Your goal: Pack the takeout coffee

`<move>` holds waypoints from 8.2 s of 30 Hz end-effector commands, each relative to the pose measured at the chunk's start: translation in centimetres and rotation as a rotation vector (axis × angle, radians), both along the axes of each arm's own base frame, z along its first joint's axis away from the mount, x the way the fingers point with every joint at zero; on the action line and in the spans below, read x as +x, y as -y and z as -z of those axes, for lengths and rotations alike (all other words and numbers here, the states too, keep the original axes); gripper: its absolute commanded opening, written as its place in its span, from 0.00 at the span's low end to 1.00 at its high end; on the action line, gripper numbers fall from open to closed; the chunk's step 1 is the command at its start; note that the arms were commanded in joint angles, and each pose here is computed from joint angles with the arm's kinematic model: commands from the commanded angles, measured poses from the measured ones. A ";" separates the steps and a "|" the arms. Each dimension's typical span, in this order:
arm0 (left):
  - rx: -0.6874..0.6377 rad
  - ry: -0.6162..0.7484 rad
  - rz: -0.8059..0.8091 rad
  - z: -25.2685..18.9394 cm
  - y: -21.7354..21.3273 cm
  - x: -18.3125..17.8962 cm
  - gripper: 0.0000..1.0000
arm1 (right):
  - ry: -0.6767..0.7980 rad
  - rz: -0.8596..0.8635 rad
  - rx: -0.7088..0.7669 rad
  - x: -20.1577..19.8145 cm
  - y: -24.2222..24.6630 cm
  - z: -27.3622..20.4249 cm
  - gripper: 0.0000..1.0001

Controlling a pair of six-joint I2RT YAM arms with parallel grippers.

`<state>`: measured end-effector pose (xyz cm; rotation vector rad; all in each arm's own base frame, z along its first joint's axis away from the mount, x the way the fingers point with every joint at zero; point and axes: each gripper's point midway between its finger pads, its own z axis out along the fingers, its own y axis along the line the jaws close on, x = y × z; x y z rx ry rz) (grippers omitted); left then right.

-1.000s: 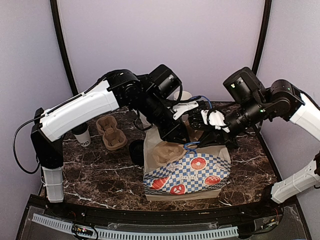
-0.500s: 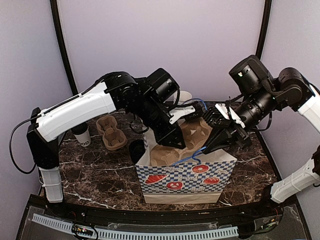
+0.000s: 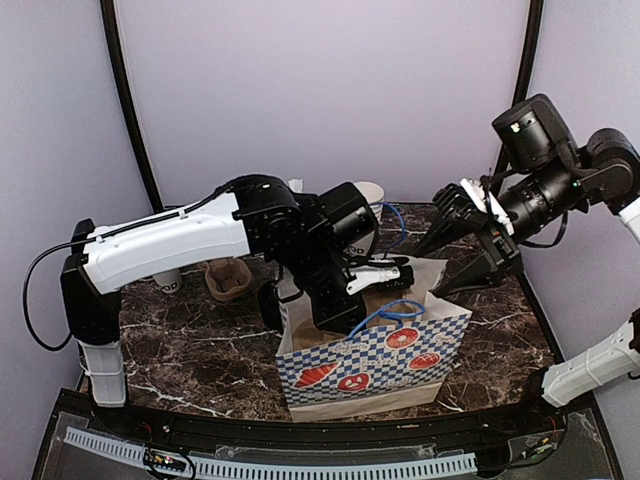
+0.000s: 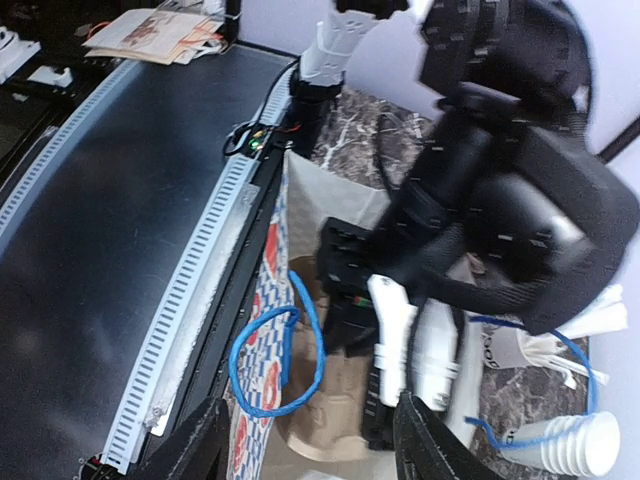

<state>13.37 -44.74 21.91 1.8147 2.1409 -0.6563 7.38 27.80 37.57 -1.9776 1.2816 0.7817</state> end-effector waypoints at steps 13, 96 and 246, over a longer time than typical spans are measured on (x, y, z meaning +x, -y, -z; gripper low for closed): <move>0.156 -0.013 -0.062 4.2 -0.7 -0.7 0.17 | 0.123 0.303 0.106 5.3 4.6 -3.2 0.59; -0.249 0.118 -0.861 -7.5 -18.5 9.1 0.64 | -0.107 0.361 -0.029 14.2 -1.3 5.1 0.58; -0.487 0.216 0.089 -7.2 8.1 12.5 0.35 | -0.011 0.744 0.182 14.6 10.6 0.6 0.62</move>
